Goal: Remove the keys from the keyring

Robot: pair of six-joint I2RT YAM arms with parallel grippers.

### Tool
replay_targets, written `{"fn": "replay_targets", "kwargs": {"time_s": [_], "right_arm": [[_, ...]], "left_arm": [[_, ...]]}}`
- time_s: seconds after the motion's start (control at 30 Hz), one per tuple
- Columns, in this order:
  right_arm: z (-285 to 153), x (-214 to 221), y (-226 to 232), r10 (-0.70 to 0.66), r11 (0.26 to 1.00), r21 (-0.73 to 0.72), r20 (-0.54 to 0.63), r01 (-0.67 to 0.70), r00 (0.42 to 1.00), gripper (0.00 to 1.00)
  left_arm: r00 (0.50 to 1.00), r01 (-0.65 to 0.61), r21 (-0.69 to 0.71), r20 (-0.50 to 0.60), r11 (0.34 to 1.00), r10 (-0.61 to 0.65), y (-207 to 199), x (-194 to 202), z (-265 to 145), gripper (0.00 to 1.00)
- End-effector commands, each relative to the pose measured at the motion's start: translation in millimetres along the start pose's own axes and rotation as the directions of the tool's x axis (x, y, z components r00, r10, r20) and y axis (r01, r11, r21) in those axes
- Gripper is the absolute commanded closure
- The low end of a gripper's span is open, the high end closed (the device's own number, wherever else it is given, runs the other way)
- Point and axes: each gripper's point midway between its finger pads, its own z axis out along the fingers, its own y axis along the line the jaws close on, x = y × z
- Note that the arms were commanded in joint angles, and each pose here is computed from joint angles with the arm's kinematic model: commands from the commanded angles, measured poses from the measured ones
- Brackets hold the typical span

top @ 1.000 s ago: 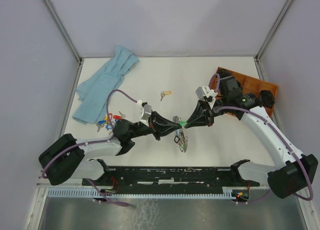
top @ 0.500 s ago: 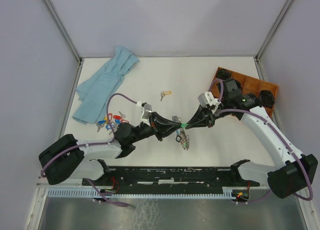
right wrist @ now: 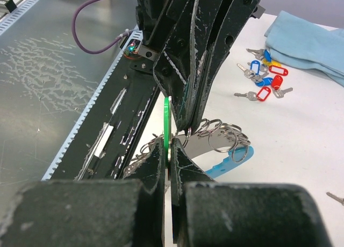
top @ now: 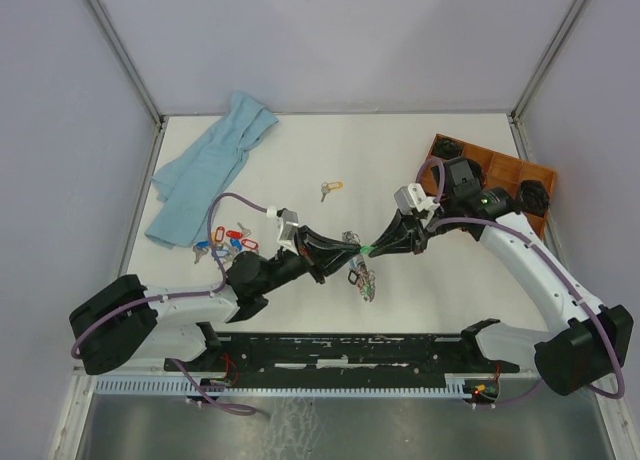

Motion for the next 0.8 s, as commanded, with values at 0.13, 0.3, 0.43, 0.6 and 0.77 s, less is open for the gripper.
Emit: {"fn": "replay_targets", "kwargs": {"time_s": [0.13, 0.3, 0.43, 0.6, 0.77], "right_arm": [[1, 1, -1, 0.063, 0.998, 0.000, 0.017, -0.063, 0.998, 0.99], [1, 0, -7, 0.102, 0.995, 0.020, 0.012, -0.102, 0.995, 0.99], [1, -4, -11, 0.132, 0.991, 0.037, 0.015, -0.132, 0.991, 0.99], [0, -8, -12, 0.145, 0.988, 0.042, 0.016, -0.145, 0.989, 0.99], [-2, -12, -20, 0.181, 0.980, 0.088, 0.001, -0.181, 0.983, 0.99]], "left_arm": [[0.983, -0.051, -0.024, 0.177, 0.998, 0.054, -7, -45, 5, 0.97], [0.983, -0.070, -0.050, 0.166, 0.996, 0.078, -4, -40, 4, 0.97], [0.982, -0.074, -0.082, 0.168, 0.994, 0.087, 2, -37, 1, 0.97], [0.976, -0.059, -0.105, 0.202, 0.993, 0.079, 6, -40, -3, 0.97], [0.979, -0.070, -0.076, 0.186, 0.995, 0.083, 4, -33, -1, 0.97]]}}
